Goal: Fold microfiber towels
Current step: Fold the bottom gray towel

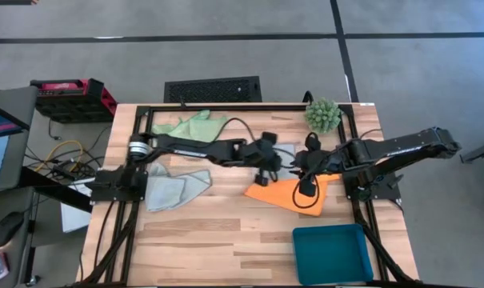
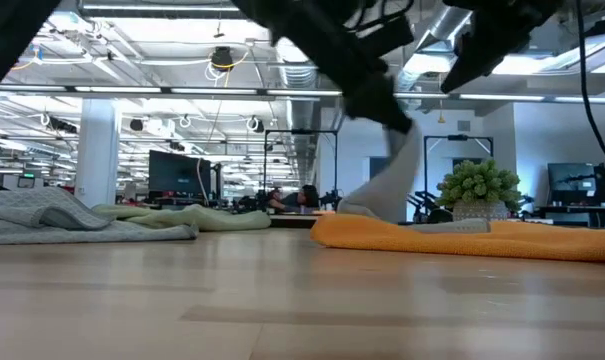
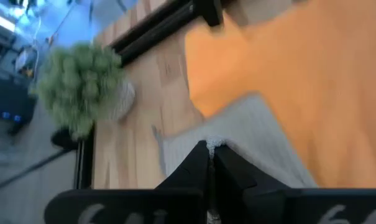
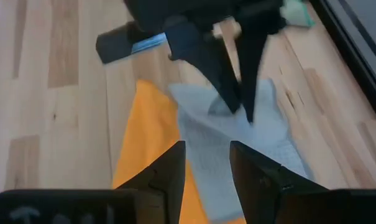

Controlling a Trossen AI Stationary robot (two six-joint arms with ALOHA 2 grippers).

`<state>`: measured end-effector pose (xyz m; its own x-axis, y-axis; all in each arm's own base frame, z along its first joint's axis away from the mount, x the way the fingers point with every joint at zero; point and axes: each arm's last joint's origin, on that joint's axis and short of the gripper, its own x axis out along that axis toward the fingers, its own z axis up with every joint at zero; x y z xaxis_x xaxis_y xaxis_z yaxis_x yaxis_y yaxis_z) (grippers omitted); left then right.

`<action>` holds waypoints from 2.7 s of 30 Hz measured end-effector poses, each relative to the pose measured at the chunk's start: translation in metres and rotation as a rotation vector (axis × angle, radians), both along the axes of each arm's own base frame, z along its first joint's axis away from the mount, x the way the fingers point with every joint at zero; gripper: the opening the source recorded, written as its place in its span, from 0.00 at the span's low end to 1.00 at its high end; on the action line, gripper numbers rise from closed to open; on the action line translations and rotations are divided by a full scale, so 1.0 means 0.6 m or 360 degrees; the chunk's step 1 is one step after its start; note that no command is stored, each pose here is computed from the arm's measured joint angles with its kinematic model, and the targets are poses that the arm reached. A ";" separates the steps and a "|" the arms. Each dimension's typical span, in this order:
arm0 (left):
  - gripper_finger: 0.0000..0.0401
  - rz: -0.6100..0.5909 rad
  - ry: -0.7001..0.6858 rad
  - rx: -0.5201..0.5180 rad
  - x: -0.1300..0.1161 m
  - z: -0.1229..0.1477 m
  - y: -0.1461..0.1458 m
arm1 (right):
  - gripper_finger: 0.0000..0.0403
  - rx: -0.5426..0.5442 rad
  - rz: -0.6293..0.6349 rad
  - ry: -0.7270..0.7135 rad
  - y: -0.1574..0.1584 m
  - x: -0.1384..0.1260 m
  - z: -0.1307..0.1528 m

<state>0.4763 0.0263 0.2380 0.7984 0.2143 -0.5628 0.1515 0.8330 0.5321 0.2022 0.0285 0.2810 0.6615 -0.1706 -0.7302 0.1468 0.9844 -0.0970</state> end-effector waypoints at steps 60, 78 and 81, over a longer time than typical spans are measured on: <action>0.35 0.0395 0.0255 -0.0126 -0.107 0.178 -0.050 | 0.34 -0.0054 -0.0025 0.0254 0.001 0.065 -0.102; 0.35 0.0568 0.0317 -0.0188 -0.165 0.214 -0.065 | 0.34 0.0122 -0.0244 0.0310 -0.049 0.155 -0.207; 0.35 0.0578 0.0315 -0.0191 -0.165 0.213 -0.065 | 0.34 0.0117 -0.0260 0.0375 -0.053 0.160 -0.227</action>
